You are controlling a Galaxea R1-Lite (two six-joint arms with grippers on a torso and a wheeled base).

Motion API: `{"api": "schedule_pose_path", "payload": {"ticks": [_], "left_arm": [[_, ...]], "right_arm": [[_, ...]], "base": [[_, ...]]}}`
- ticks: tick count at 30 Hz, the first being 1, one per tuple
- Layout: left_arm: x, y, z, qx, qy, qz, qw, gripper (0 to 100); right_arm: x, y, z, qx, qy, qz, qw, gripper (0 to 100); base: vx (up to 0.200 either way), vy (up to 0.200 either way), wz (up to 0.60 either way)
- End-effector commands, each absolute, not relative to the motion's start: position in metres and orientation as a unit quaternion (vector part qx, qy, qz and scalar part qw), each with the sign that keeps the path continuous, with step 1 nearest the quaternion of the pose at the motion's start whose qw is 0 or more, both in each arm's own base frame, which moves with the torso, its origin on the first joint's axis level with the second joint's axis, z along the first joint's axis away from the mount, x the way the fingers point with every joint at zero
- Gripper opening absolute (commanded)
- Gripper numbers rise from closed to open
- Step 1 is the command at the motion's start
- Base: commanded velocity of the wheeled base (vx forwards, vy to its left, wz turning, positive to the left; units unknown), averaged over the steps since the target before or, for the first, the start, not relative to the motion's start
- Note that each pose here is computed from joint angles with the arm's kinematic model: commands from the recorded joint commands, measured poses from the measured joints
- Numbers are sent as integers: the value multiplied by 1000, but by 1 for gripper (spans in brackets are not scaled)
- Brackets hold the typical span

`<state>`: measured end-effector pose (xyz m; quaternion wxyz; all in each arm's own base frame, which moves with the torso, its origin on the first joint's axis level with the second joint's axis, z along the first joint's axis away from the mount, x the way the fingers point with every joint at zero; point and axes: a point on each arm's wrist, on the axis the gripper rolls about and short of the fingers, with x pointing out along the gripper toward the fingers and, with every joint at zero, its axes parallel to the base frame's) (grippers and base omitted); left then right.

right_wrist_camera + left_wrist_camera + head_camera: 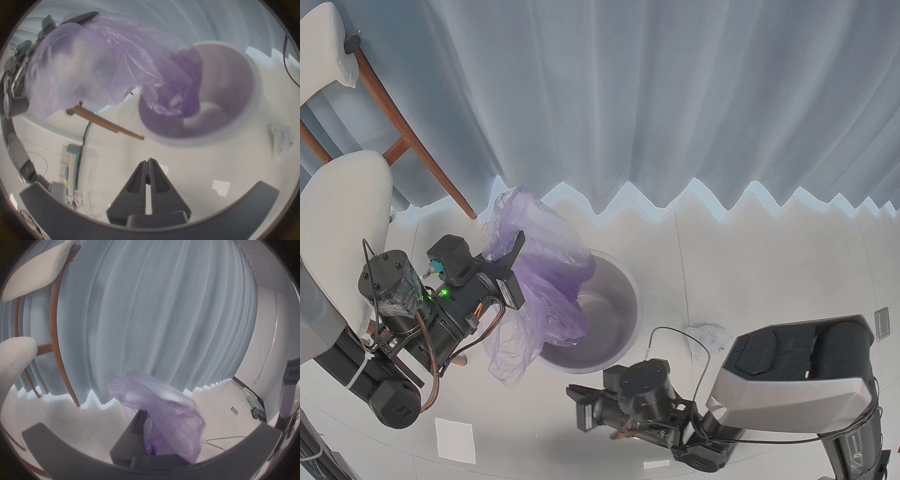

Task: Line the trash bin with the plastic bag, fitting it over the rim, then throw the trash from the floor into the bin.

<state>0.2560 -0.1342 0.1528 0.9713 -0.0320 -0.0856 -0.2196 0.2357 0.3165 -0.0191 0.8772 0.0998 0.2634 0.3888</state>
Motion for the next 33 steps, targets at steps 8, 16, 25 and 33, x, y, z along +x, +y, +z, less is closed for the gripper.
{"api": "schedule_pose_path", "payload": {"ticks": [8, 16, 25, 33], "left_arm": [[265, -138, 130, -15, -50, -220, 974, 0], [262, -142, 129, 5, -52, -248, 967, 0], [262, -155, 126, 52, -67, -321, 943, 0], [261, -152, 115, 110, -72, -379, 916, 0]], "right_arm": [[146, 201, 15, 38, 305, 434, 847, 0], [163, 173, 22, 40, 268, 402, 875, 0], [188, 170, 37, 34, 203, 375, 904, 0], [232, 167, 39, 57, 161, 335, 927, 0]], "base": [[0, 0, 0], [0, 0, 0], [0, 0, 0], [0, 0, 0]]}}
